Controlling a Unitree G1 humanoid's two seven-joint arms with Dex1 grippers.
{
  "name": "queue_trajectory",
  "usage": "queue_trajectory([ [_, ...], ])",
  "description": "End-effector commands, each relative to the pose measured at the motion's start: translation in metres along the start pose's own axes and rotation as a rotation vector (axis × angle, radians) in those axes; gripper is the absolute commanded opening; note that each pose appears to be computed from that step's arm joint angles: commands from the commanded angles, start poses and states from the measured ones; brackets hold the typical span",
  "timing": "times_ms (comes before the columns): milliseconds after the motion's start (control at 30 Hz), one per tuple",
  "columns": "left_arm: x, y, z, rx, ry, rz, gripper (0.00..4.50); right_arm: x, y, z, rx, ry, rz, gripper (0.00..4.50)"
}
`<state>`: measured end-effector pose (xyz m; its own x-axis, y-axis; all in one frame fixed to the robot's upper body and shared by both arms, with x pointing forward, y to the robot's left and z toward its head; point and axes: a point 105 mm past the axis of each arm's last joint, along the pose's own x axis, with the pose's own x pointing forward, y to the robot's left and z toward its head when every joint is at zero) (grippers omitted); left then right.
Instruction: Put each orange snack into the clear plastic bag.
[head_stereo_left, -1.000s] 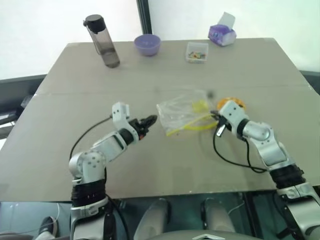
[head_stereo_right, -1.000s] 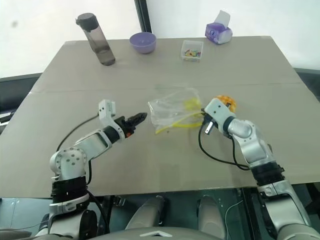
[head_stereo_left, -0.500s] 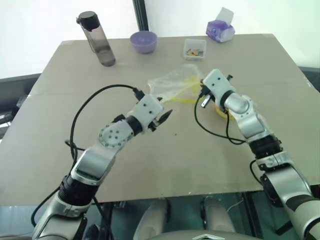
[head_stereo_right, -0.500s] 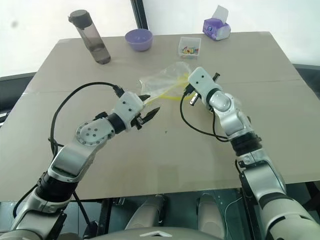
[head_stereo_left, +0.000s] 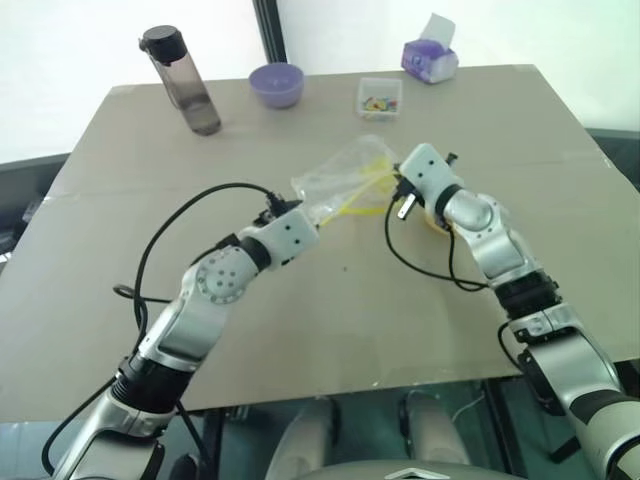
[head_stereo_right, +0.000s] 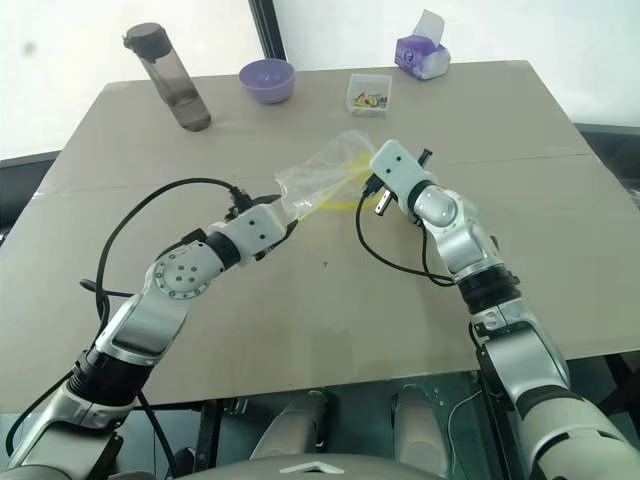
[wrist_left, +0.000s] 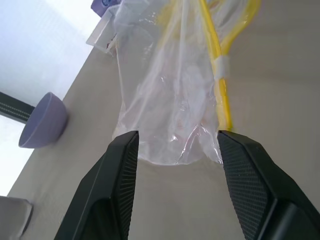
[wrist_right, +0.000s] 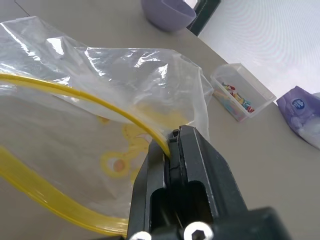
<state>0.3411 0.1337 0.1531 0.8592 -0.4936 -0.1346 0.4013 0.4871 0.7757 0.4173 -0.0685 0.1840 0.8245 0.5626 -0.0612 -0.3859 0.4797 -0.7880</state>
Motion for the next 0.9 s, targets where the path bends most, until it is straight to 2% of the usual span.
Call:
queue_trajectory([
  [33, 0.0, -0.001, 0.014, 0.008, -0.069, -0.015, 2.63, -0.001, -0.003, 0.017, -0.013, -0.052, -0.016, 0.0],
  [400, 0.002, -0.016, 0.014, -0.024, -0.076, -0.082, 2.63, 0.001, -0.004, 0.021, -0.003, -0.057, -0.021, 0.0],
  [833, 0.008, -0.015, 0.0, -0.007, -0.03, -0.055, 2.63, 0.002, -0.002, 0.024, 0.003, -0.068, -0.017, 0.0],
  [900, 0.009, -0.015, 0.001, -0.009, -0.034, -0.054, 2.25, 0.002, -0.002, 0.024, 0.007, -0.069, -0.014, 0.0],
])
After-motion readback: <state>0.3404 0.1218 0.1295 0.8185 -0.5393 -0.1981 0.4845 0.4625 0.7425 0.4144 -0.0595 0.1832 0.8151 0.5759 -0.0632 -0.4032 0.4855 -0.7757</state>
